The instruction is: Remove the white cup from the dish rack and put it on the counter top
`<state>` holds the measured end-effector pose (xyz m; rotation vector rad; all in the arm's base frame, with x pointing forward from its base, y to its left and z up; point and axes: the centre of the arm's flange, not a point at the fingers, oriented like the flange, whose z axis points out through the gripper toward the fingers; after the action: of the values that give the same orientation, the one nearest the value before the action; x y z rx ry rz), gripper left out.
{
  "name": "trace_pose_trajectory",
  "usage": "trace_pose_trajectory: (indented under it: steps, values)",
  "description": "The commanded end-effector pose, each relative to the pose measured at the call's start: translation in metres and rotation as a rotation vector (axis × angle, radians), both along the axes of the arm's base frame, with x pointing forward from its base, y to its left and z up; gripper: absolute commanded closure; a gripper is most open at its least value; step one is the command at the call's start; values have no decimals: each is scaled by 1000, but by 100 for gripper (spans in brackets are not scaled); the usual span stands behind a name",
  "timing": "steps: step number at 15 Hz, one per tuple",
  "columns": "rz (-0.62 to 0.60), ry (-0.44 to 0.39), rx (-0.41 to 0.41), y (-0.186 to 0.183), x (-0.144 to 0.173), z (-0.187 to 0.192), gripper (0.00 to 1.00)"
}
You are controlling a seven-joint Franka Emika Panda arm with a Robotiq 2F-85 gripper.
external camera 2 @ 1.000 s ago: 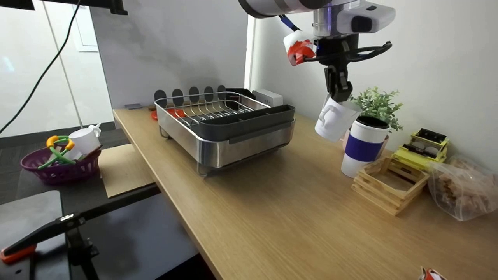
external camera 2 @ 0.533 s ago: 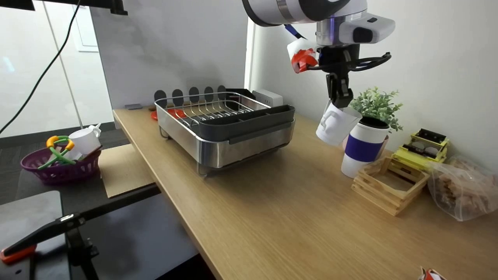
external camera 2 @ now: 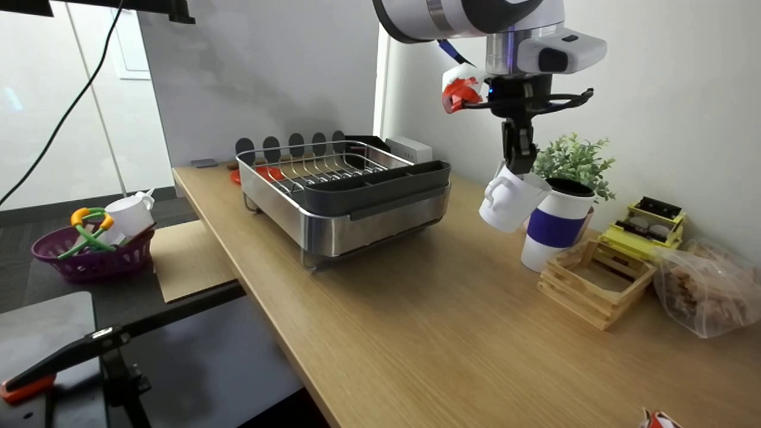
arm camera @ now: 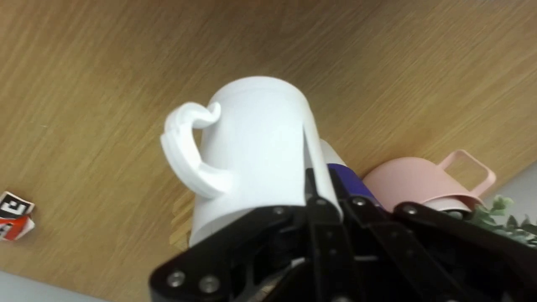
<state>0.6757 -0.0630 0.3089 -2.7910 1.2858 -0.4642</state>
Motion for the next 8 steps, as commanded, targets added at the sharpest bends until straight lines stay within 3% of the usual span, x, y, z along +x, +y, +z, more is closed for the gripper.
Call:
trace_pose_trajectory:
  steps: [1, 8]
  values:
    - [-145, 121, 10, -13, 1, -18, 99]
    - [-390, 272, -2, -32, -14, -53, 99]
